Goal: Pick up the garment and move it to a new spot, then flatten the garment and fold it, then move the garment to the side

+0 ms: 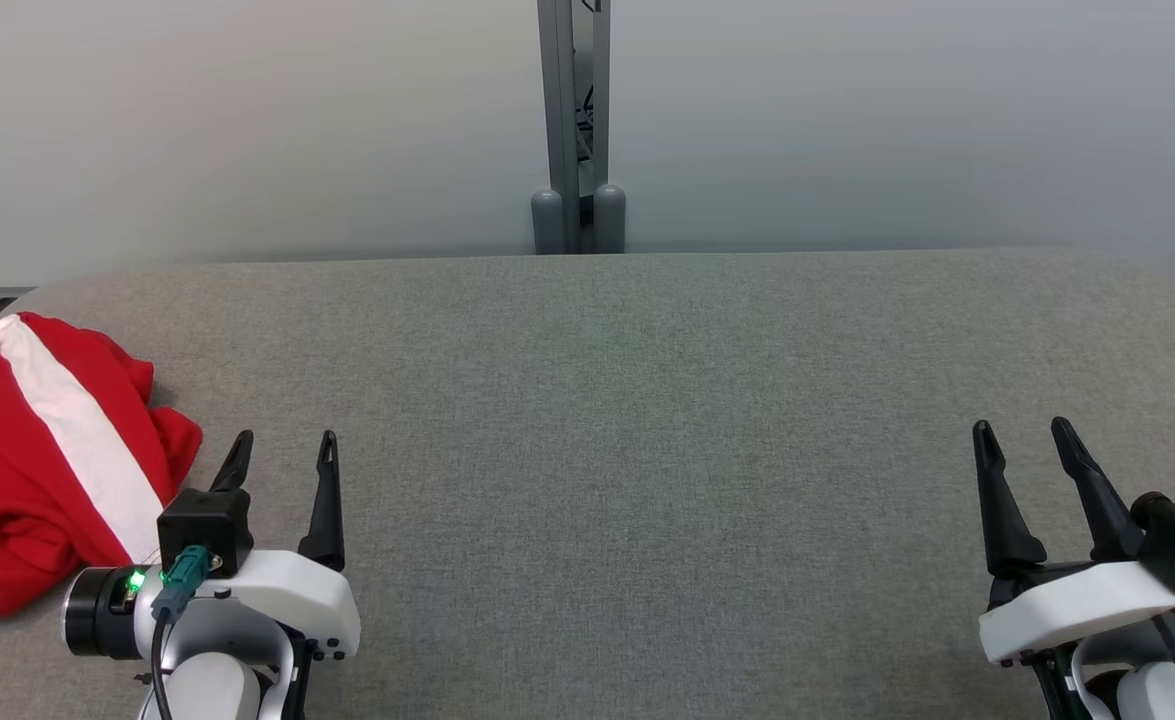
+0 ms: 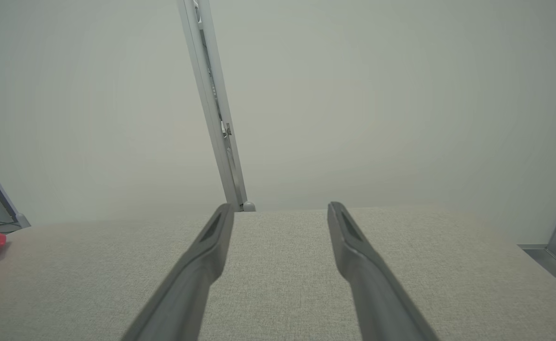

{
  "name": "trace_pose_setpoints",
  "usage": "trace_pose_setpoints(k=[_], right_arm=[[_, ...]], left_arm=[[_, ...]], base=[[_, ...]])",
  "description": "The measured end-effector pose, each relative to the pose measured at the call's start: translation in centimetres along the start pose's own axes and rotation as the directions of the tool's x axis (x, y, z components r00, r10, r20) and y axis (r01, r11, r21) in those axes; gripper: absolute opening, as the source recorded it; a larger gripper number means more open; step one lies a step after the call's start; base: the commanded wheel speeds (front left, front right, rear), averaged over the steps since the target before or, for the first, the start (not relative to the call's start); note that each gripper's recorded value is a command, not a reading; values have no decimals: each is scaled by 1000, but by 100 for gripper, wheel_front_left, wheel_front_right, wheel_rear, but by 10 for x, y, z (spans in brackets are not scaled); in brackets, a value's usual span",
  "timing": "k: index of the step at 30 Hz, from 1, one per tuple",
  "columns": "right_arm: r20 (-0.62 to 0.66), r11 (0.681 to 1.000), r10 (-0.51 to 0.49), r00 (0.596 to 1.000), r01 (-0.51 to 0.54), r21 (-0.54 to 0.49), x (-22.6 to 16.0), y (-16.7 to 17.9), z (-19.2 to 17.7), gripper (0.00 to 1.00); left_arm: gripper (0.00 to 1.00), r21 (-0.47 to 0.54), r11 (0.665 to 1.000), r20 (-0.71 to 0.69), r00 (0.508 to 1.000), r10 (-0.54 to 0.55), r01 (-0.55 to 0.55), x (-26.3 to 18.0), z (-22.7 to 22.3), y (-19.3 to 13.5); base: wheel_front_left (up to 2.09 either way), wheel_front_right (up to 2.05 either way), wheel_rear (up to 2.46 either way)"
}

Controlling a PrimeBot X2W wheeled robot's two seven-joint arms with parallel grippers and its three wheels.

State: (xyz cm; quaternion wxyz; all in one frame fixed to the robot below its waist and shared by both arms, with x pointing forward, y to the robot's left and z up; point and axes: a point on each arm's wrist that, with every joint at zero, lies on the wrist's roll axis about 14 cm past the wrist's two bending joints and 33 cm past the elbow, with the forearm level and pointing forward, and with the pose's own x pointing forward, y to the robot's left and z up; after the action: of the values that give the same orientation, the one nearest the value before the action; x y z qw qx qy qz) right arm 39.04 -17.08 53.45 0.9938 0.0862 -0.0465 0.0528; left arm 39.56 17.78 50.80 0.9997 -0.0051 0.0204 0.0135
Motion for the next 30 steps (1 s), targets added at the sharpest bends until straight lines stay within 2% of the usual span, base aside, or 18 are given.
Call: trace_pose_setpoints(k=[11,19,25,30], right_arm=[[-13,999,36,999,-36,-4,9,12,-4,100],[-30,988,157,987,-157,-2,32,53,-11,100],[-41,962,274,961,-273,16,47,98,-18,100],[-46,925,379,924,-377,36,52,140,-24,100]], left_arm=[[100,-9,999,2,999,37,-37,-6,0,11],[100,-33,987,24,987,160,-159,-23,5,50],[100,-44,958,26,958,286,-285,-50,3,91],[100,-53,911,18,912,411,-410,-82,-1,131]], base=[[0,0,0],[0,0,0],[0,0,0],[0,0,0]])
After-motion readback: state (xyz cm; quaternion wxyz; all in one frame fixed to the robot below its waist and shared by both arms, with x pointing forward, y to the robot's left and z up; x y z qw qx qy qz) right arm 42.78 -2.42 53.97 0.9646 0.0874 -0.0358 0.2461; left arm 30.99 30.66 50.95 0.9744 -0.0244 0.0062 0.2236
